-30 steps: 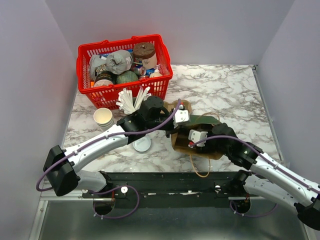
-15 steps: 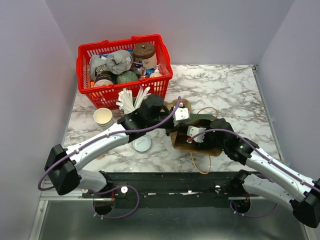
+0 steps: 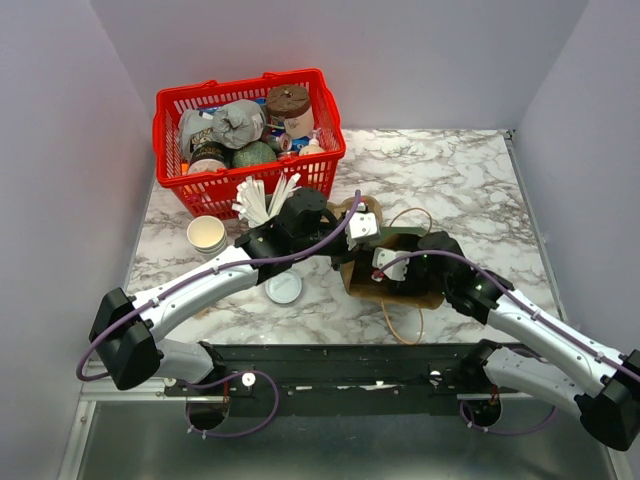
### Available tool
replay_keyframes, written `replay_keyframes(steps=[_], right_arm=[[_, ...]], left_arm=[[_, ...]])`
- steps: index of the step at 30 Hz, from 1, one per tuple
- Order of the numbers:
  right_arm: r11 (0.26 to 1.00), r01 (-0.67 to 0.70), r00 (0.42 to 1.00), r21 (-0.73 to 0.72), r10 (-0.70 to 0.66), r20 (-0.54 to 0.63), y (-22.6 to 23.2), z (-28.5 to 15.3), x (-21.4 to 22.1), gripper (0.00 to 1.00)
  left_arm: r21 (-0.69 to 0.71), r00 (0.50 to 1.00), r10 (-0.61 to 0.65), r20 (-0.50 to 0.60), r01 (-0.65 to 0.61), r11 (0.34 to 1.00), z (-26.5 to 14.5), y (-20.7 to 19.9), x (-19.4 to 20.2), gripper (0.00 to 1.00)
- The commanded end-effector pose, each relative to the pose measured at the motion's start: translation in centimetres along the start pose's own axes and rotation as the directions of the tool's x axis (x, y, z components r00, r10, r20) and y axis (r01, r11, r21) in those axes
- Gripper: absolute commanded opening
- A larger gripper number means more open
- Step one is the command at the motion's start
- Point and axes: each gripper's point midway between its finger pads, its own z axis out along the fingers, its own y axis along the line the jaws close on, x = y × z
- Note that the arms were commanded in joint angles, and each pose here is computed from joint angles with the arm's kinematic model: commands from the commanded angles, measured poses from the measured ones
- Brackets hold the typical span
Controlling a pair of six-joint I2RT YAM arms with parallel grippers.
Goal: Pack the takeout coffee
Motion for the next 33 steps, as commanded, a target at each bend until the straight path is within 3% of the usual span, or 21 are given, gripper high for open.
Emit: replay_keyframes(steps=[1, 16, 20, 33], right_arm=[[0.995, -0.052, 0.995, -0.083, 0.045, -0.087, 2.1, 0.5, 2.1, 0.05], [0.995, -0.098, 0.988, 0.002, 0.097, -0.119, -0.1, -0.2, 1.9, 0.01], [0.989, -0.105, 0.985, 0.103, 0.117, -0.123, -1.9, -0.4, 2.1, 0.01], [0.986, -0.119, 0.977, 0.119, 0.138, -0.160, -1.9, 0.3, 2.7, 0.01]], left_arm=[[0.091, 0.997, 0.011, 0.080, -0.018, 0.996, 0.0, -1.8, -2.7, 0.01], [0.094, 0.996, 0.009, 0.087, -0.017, 0.995, -0.1, -2.0, -2.6, 0.00], [0.101, 0.996, 0.011, 0.093, -0.020, 0.995, 0.0, -2.1, -2.7, 0.00], [0.113, 0.995, 0.006, 0.098, -0.017, 0.993, 0.3, -2.1, -2.8, 0.00]])
